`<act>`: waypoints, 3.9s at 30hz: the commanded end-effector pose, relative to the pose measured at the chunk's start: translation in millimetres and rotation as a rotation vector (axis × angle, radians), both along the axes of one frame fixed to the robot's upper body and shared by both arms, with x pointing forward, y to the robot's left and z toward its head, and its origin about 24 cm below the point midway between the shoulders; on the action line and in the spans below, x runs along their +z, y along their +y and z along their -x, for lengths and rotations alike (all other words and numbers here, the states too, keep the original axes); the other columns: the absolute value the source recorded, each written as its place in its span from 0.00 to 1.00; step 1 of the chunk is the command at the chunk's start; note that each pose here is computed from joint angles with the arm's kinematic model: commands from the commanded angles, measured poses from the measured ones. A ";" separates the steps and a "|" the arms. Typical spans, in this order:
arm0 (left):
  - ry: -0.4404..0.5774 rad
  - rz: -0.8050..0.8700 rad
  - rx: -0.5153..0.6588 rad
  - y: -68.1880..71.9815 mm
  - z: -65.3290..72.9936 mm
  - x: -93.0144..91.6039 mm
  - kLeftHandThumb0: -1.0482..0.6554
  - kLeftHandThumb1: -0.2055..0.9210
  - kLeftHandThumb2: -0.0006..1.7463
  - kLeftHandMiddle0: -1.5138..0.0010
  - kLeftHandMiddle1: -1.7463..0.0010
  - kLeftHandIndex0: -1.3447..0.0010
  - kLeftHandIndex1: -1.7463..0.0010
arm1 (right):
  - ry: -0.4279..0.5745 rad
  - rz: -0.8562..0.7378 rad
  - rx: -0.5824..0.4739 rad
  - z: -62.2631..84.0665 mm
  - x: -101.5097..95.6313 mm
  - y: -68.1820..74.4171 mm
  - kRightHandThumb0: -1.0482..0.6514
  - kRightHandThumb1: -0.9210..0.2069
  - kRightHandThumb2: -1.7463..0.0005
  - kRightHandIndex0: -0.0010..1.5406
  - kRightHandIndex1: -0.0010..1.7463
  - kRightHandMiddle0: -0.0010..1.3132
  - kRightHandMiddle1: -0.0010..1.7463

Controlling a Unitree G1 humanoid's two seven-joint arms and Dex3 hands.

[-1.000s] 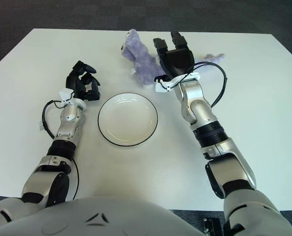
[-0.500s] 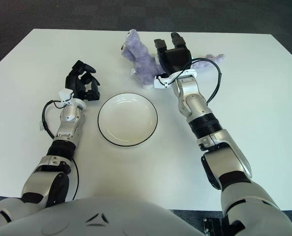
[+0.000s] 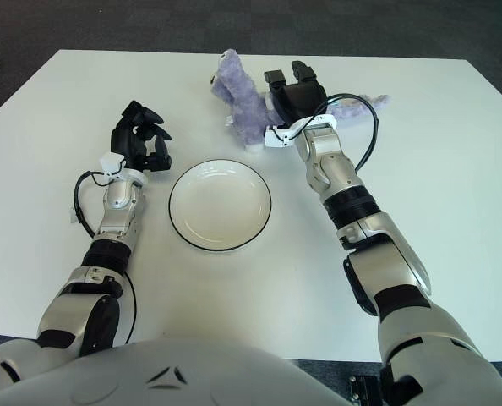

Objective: Put the doll into the plate.

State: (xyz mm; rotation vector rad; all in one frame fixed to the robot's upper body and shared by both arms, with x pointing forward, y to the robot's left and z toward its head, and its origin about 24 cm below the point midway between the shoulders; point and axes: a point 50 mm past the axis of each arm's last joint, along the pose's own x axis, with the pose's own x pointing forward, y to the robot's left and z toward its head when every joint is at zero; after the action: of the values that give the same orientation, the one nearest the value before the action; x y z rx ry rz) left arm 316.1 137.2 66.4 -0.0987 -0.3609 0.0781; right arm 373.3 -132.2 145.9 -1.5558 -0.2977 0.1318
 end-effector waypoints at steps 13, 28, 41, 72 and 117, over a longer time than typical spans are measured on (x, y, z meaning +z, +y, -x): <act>0.133 0.064 0.040 2.9 21.2 -40.5 0.61 0.30 0.87 0.55 0.00 0.55 0.02 | 0.217 -0.055 0.124 -15.8 -12.4 -8.6 0.03 0.19 0.77 0.02 0.36 0.00 0.37; 0.121 0.071 0.063 2.3 23.8 -38.2 0.61 0.33 0.85 0.60 0.00 0.56 0.00 | 0.431 -0.037 0.179 -24.5 -20.3 -8.5 0.01 0.18 0.78 0.00 0.42 0.00 0.33; 0.119 0.104 0.114 0.3 25.1 -35.3 0.61 0.34 0.85 0.60 0.00 0.56 0.00 | 0.637 -0.126 0.130 -28.3 -27.2 -9.8 0.02 0.20 0.78 0.00 0.29 0.00 0.27; 0.103 0.121 0.163 1.7 25.7 -33.5 0.61 0.34 0.85 0.60 0.00 0.56 0.00 | 0.506 0.003 -0.076 -32.2 -43.5 -13.2 0.18 0.46 0.56 0.00 0.46 0.00 0.02; 0.101 0.077 0.158 4.2 25.3 -34.2 0.60 0.18 0.95 0.41 0.00 0.53 0.05 | 0.493 -0.065 -0.113 -29.9 -50.5 -22.3 0.76 0.68 0.11 0.05 0.95 0.16 1.00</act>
State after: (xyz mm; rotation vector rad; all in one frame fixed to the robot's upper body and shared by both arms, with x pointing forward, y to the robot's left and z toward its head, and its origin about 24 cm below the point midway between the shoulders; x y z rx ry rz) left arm 310.1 136.6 72.4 -0.1469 -0.4110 0.2242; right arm 412.8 -139.5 125.6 -1.4254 0.0483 0.3592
